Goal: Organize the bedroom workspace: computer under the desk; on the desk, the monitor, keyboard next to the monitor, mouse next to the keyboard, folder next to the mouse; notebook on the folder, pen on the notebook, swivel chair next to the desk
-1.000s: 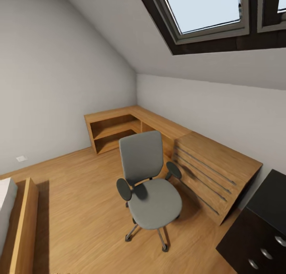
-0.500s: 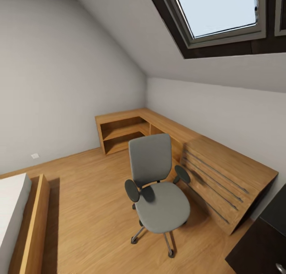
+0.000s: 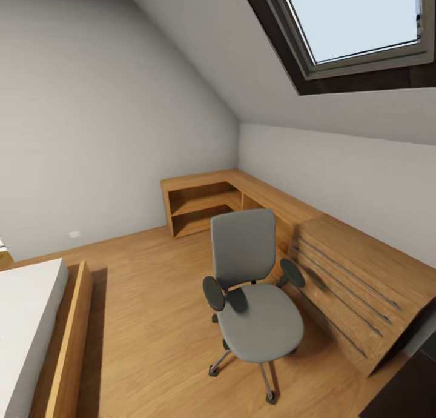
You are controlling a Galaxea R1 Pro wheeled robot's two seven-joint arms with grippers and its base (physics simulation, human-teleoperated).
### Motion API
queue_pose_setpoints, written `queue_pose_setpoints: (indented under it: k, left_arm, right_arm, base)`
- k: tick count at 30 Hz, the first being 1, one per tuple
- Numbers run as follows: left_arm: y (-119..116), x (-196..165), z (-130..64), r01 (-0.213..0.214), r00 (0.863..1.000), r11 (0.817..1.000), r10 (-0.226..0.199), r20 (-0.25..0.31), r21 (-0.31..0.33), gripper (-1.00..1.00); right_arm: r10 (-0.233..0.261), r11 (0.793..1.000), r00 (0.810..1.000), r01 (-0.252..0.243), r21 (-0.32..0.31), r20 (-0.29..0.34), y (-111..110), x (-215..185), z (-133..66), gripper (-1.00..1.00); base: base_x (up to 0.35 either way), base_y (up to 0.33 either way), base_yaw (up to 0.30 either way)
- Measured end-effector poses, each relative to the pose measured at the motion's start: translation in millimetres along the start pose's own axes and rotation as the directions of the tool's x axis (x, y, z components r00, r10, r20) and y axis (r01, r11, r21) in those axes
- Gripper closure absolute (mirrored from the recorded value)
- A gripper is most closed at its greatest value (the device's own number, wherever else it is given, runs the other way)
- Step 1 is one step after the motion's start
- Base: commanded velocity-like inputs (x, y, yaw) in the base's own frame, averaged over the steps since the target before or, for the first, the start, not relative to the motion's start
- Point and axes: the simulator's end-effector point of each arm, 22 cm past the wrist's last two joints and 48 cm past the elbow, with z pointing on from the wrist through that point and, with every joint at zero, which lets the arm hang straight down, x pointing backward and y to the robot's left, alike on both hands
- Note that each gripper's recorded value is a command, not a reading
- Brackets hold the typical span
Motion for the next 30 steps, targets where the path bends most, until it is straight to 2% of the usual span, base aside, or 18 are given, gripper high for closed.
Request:
queue_pose_setpoints:
  k: [3, 7, 11, 25, 30]
  left_arm:
    - [-7, -17, 3.1, 0.004, 0.999, 1.000, -0.005, 0.040, 0.010, -1.00]
    - [-29, -50, 6.3, 0.018, 0.993, 0.999, -0.022, 0.114, 0.036, -1.00]
    - [-39, -67, 6.7, 0.019, 0.988, 0.998, -0.027, 0.152, 0.052, -1.00]
    - [-45, -50, 2.9, 0.020, 0.992, 0.997, -0.028, 0.121, 0.069, -1.00]
    - [-45, -41, 1.7, 0.019, 0.994, 0.997, -0.026, 0.102, 0.069, -1.00]
  right_arm:
    - [0.001, 1.000, 1.000, -0.001, 0.000, 0.004, 0, -2, 0.3, -1.00]
    - [0.003, 1.000, 1.000, -0.003, 0.002, 0.009, -1, -4, 0.8, -1.00]
    - [0.004, 1.000, 1.000, -0.004, 0.003, 0.014, -1, -6, 1.2, -1.00]
    - [0.007, 1.000, 1.000, -0.007, 0.004, 0.024, 0, -11, 2.4, -1.00]
    - [0.006, 1.000, 1.000, -0.006, 0.001, 0.025, 1, -11, 2.5, -1.00]
  base:
    - [0.000, 0.000, 0.182]
    - [0.000, 0.000, 0.187]
    - [0.000, 0.000, 0.193]
    - [0.000, 0.000, 0.218]
    - [0.000, 0.000, 0.095]
